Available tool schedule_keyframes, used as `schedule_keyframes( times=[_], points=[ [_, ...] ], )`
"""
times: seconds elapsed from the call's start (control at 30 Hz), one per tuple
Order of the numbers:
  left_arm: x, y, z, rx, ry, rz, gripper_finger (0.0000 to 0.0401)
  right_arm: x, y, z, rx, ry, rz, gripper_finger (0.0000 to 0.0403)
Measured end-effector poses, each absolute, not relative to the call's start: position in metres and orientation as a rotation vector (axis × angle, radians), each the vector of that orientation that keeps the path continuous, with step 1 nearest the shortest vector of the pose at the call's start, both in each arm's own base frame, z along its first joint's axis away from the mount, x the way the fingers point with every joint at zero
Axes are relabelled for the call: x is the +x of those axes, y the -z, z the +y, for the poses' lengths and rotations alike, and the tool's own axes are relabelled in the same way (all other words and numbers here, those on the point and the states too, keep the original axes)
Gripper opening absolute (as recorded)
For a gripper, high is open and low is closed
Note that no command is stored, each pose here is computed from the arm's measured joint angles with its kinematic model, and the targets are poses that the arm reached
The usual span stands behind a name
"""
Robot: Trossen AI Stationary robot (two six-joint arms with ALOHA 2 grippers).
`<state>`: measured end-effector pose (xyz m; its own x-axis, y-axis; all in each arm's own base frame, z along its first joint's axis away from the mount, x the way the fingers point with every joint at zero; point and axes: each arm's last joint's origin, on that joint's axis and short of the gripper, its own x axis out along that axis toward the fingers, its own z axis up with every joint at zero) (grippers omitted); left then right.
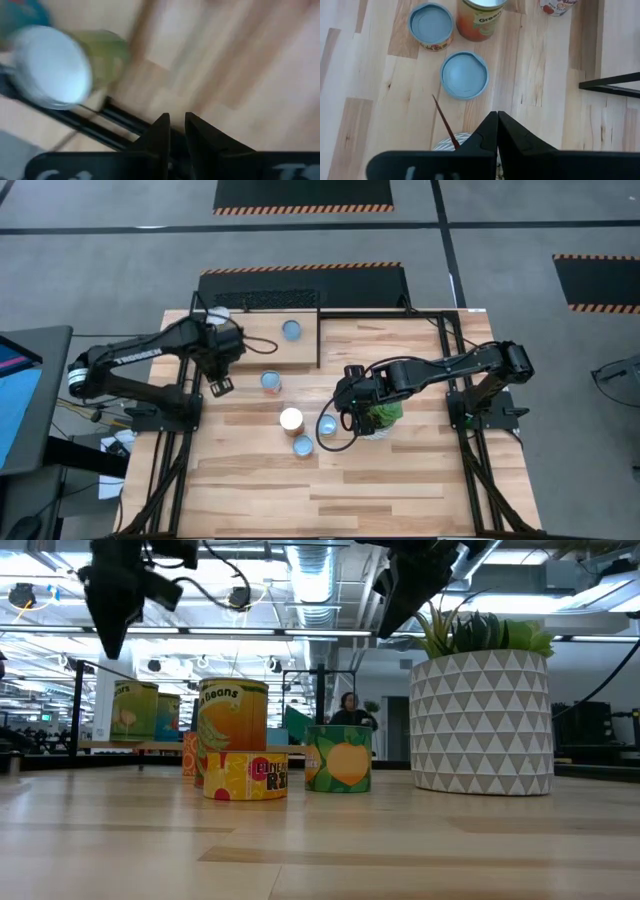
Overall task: Pick and place cans onto a shelf
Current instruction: Put the canned pears on the shelf
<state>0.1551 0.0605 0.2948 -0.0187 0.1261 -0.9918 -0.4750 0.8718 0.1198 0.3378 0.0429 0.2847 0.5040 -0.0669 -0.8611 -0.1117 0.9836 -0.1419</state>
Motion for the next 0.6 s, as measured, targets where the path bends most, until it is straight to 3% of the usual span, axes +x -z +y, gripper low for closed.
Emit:
schedule_keyframes(
  times=[0.33, 0.6],
  points=[
    [0.149, -0.245, 0.063, -0.096, -0.605, 1.577, 0.0050, 0.338, -0.285, 0.044, -0.143, -0.003, 1.038, 0.0028],
    [0.158, -0.244, 0.076, -0.040, -0.648, 1.459, 0.0050, 0.339, -0.285, 0.044, -0.141, -0.003, 1.030, 0.0028]
  ],
)
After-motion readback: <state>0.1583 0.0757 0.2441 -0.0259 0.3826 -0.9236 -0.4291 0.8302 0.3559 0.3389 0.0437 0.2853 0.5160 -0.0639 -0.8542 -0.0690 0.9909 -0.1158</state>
